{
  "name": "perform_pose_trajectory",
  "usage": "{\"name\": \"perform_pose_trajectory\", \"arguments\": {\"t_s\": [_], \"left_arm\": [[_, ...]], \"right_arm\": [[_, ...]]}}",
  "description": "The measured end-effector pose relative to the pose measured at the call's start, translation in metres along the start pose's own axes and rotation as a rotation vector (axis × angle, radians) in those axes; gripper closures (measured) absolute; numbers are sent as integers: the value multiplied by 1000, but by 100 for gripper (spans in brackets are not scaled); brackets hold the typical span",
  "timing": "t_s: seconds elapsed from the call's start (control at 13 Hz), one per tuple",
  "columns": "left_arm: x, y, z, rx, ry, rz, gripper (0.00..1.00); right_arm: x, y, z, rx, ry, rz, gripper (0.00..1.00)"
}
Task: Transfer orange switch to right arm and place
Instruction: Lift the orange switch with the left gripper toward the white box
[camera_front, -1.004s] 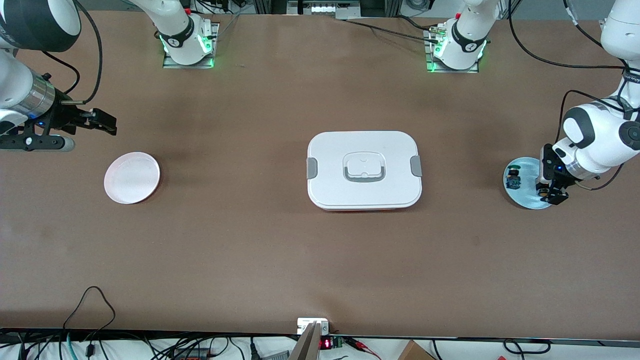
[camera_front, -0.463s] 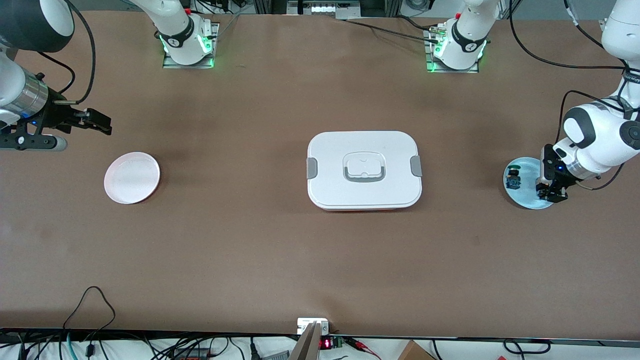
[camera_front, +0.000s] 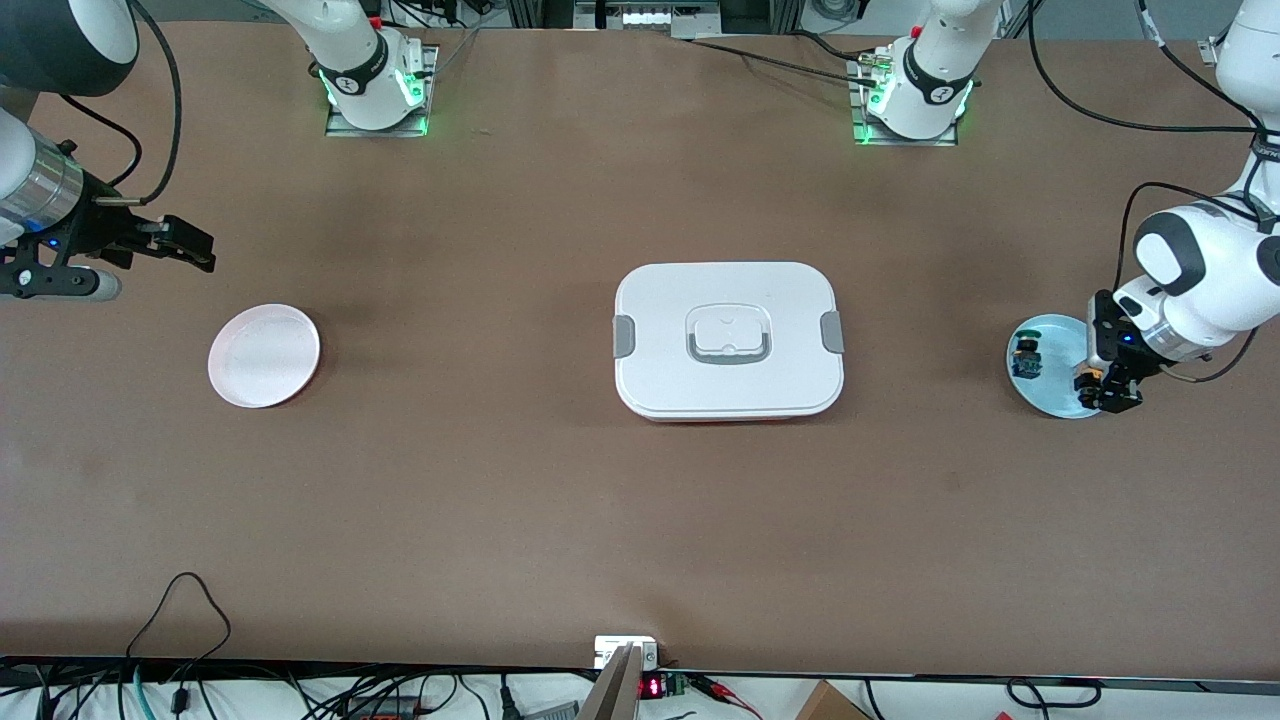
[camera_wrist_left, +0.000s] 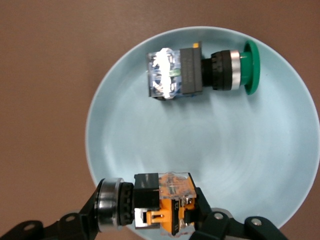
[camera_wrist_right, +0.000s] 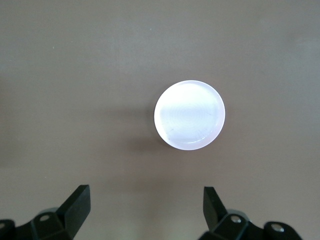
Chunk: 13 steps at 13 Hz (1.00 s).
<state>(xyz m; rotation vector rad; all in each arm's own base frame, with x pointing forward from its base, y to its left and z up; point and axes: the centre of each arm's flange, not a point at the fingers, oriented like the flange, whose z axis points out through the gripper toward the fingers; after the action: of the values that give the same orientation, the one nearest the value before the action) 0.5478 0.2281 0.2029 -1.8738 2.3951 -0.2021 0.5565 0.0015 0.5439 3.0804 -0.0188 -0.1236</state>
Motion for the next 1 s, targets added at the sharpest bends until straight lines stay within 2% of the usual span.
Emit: {"name": "perform_pose_trajectory", "arguments": {"t_s": [0.31, 0.54, 0.85, 1.0], "left_arm": [[-7, -30, -43, -96, 56, -7, 27], [5, -64, -83, -171, 136, -89, 27], [77, -115, -140, -245, 423, -167, 27], [121, -136, -168, -293, 580, -217, 27]], "right_arm": [[0, 1, 1, 0, -6, 1, 0], [0, 1, 1, 0, -6, -5, 0], [0, 4, 2, 10, -10, -44, 0], [1, 3, 5, 68, -16, -36, 0]]}}
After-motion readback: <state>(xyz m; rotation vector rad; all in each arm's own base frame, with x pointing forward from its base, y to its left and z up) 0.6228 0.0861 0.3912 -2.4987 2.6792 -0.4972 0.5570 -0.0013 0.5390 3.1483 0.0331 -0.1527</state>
